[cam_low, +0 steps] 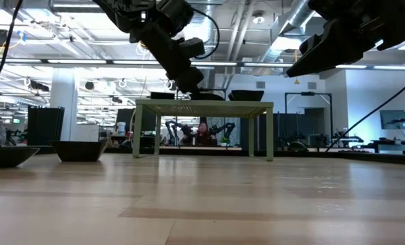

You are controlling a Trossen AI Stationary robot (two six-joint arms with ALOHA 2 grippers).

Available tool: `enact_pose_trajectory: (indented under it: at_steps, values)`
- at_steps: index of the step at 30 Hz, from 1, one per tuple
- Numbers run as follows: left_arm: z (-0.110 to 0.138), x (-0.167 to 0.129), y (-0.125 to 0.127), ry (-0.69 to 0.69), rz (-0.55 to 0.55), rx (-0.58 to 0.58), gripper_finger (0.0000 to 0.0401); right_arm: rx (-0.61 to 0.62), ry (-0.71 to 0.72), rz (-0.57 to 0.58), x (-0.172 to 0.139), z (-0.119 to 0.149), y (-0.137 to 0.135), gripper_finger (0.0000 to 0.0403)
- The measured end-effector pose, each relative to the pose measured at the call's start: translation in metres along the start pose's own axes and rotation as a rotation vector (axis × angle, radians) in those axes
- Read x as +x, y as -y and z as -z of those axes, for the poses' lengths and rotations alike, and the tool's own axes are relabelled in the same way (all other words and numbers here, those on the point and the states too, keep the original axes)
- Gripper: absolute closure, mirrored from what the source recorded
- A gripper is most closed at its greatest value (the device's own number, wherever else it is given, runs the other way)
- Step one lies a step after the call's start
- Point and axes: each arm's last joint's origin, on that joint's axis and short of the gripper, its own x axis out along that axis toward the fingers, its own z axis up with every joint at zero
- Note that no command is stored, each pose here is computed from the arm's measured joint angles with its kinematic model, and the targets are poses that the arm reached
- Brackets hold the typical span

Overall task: Pick & Place Mini shaped plates
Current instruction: Stack the black leaf shape plate on top of the black leaf shape plate on the shelf

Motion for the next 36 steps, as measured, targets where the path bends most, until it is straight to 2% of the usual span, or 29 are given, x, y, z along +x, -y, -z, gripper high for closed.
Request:
enact_pose_trajectory:
  at_steps: [5, 12, 16, 21, 24, 27, 31, 33, 36]
  values:
    - [0.001, 0.002, -0.003, 0.005, 0.020, -0.071, 0.0294, 0.000, 0.000, 0.000, 0.000, 0.000, 0.000, 0.0334]
    - [-0.007, -0.008, 0.013, 0.055, 0.081, -0.028, 0.0294, 0.000, 0.000, 0.000, 0.000, 0.000, 0.000, 0.0334]
    - [-0.008, -0.008, 0.013, 0.067, 0.081, -0.014, 0.0294, 0.000, 0.000, 0.000, 0.000, 0.000, 0.000, 0.0334]
    - [-0.009, -0.008, 0.012, 0.074, 0.075, -0.060, 0.0294, 0.000, 0.000, 0.000, 0.000, 0.000, 0.000, 0.0334]
    - [-0.013, -0.009, 0.010, 0.104, 0.032, -0.090, 0.0299, 0.000, 0.000, 0.000, 0.000, 0.000, 0.000, 0.0334]
    - [-0.019, -0.009, 0.005, 0.160, -0.008, -0.136, 0.0313, 0.000, 0.000, 0.000, 0.000, 0.000, 0.000, 0.0334]
    - [-0.016, 0.000, -0.011, 0.166, -0.049, -0.165, 0.0361, 0.000, 0.000, 0.001, 0.000, 0.000, 0.000, 0.0334]
    - [-0.009, 0.007, -0.021, 0.149, -0.023, -0.238, 0.0388, -0.004, 0.000, 0.001, 0.000, 0.000, 0.000, 0.0334]
    - [-0.004, 0.014, -0.030, 0.160, 0.036, -0.319, 0.0394, -0.010, 0.000, 0.002, 0.000, 0.000, 0.000, 0.0334]
